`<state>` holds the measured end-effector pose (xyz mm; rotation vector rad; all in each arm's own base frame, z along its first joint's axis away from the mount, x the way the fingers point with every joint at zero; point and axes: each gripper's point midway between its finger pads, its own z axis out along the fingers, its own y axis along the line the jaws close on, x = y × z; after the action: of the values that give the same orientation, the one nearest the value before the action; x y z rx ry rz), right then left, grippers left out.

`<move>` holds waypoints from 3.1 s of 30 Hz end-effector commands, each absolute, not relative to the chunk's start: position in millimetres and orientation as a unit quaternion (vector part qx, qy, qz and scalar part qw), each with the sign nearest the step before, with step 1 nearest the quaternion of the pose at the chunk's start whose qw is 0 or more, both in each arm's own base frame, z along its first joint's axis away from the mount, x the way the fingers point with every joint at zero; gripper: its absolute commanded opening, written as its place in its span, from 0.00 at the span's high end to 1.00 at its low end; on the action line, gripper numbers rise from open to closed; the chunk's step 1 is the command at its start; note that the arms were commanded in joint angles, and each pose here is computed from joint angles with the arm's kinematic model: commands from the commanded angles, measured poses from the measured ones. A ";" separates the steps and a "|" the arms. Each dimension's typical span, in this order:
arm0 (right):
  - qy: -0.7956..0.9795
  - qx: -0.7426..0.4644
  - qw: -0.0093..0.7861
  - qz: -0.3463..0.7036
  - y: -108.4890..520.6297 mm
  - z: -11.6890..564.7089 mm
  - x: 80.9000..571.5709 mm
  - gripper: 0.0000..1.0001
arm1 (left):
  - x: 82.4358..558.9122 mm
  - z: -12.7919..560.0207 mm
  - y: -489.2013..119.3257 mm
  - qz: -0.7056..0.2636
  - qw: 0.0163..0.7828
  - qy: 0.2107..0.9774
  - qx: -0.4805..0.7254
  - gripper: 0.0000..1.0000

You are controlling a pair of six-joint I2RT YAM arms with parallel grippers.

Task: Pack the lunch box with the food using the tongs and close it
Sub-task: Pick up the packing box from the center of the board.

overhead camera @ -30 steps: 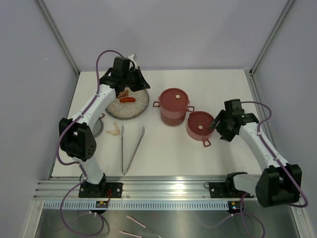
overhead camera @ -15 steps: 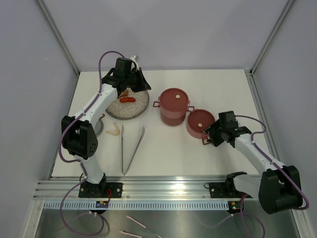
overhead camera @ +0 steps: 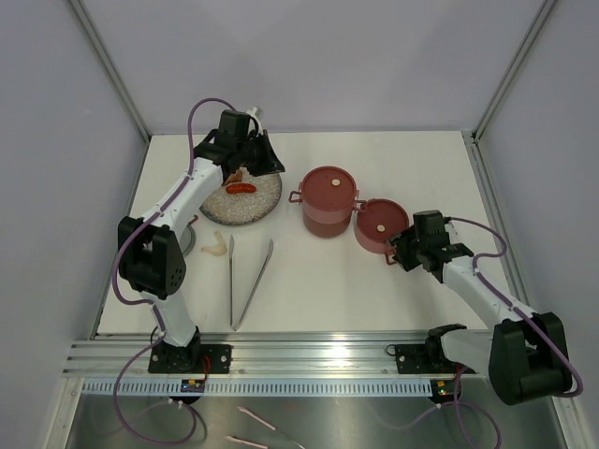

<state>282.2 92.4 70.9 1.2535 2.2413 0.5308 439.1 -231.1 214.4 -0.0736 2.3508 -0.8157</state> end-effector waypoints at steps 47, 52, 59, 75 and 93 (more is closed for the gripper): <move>0.764 0.504 0.349 0.201 60.4 81.3 305.1 0.94 | 442.1 230.7 -229.9 -0.325 0.337 0.884 -0.012 1.00; 0.762 0.495 0.366 0.199 56.0 99.0 308.0 1.00 | 441.5 231.2 -229.4 -0.324 0.337 0.884 -0.012 1.00; 0.772 0.482 0.380 0.168 44.8 117.7 305.5 1.00 | 441.8 230.3 -230.1 -0.324 0.336 0.884 -0.012 1.00; 0.770 0.467 0.391 0.188 43.8 137.9 306.1 1.00 | 442.2 236.9 -229.4 -0.325 0.342 0.882 -0.011 1.00; 0.844 0.372 0.318 0.219 73.6 138.9 276.1 1.00 | 351.4 237.2 -279.9 -0.348 0.290 0.886 0.102 1.00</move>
<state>266.6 57.0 99.6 1.1251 2.2201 0.4462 380.3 -276.9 227.6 0.1873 2.3786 -0.8805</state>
